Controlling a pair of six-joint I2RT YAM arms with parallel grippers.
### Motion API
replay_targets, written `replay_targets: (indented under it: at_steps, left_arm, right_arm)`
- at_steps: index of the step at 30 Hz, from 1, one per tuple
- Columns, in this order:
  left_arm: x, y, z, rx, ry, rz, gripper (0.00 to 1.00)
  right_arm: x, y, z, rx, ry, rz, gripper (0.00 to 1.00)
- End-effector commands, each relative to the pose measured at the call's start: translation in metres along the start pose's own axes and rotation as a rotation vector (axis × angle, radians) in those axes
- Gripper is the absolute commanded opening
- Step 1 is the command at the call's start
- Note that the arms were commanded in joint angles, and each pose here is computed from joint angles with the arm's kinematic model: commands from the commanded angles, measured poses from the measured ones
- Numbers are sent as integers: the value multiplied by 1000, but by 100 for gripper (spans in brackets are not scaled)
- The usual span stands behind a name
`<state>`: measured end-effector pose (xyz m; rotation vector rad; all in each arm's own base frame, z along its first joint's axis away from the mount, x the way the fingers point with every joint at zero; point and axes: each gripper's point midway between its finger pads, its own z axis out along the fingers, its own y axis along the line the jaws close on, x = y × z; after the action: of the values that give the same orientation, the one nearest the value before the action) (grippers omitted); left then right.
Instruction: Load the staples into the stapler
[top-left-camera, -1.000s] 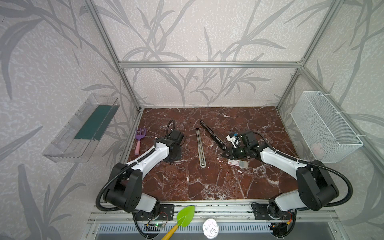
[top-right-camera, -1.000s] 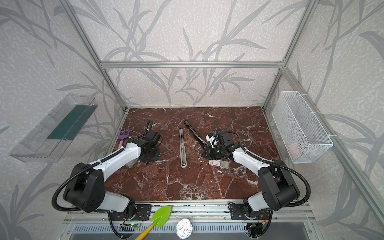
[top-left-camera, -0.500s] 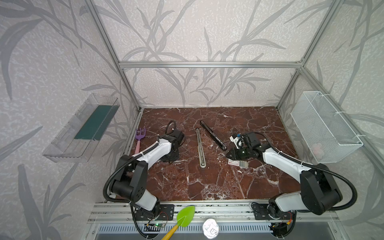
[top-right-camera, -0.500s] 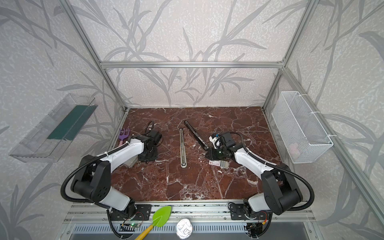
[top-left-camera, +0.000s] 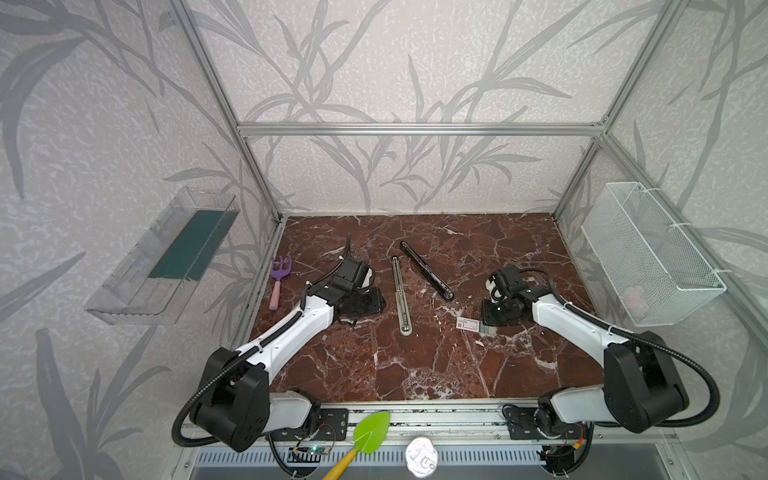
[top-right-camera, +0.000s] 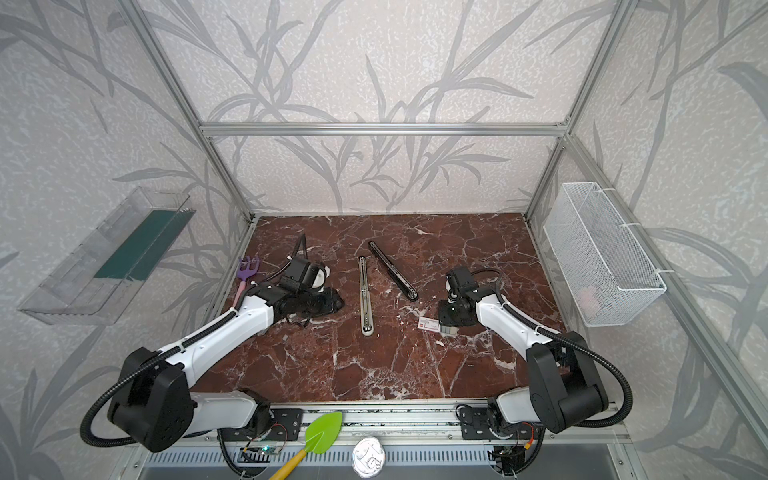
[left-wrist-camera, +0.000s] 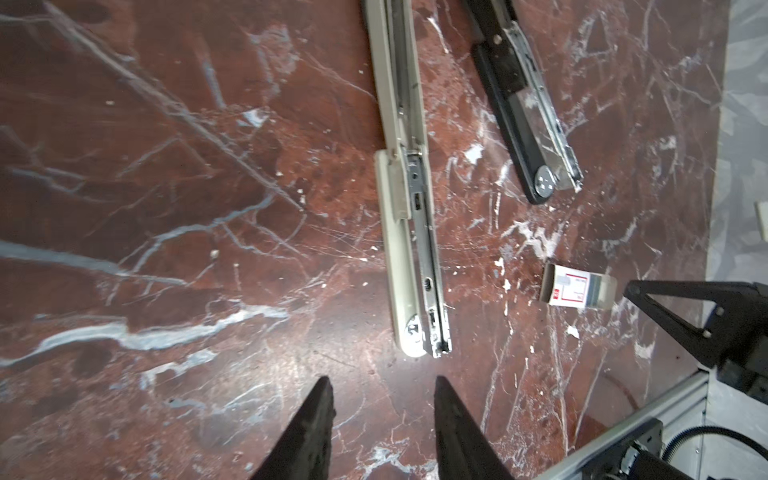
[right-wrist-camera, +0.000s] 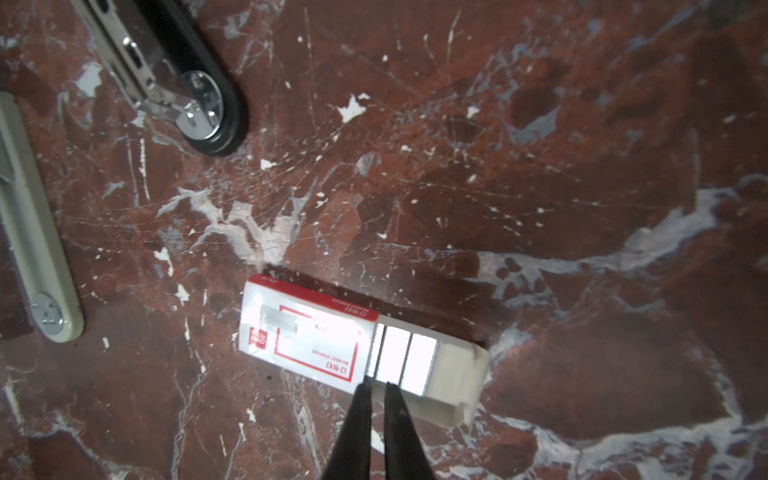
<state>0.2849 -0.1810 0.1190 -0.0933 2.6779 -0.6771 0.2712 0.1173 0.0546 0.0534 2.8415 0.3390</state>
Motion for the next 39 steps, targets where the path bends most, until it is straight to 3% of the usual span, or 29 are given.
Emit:
replay_targets:
  at_steps: [1, 5, 9, 16, 23, 32, 39]
  left_arm:
    - [6, -20, 7, 72, 18, 20, 42]
    - [11, -28, 12, 81, 32, 35, 42]
    - [12, -53, 20, 164, 51, 54, 43]
    - [25, -109, 58, 267, 190, 139, 49]
    - [44, -138, 100, 272, 354, 208, 51]
    - [71, -161, 142, 301, 524, 242, 52]
    - [84, -164, 159, 302, 574, 253, 50]
  right_arm:
    - [9, -22, 1, 102, 28, 28, 11]
    - [14, -36, -1, 165, 20, 46, 17]
    - [18, -43, 2, 191, 37, 51, 15]
    - [22, -48, 11, 206, 69, 63, 19]
    - [29, -56, 14, 230, 88, 81, 20]
    - [33, -57, 20, 209, 110, 98, 6]
    - [32, -56, 21, 196, 105, 97, 2]
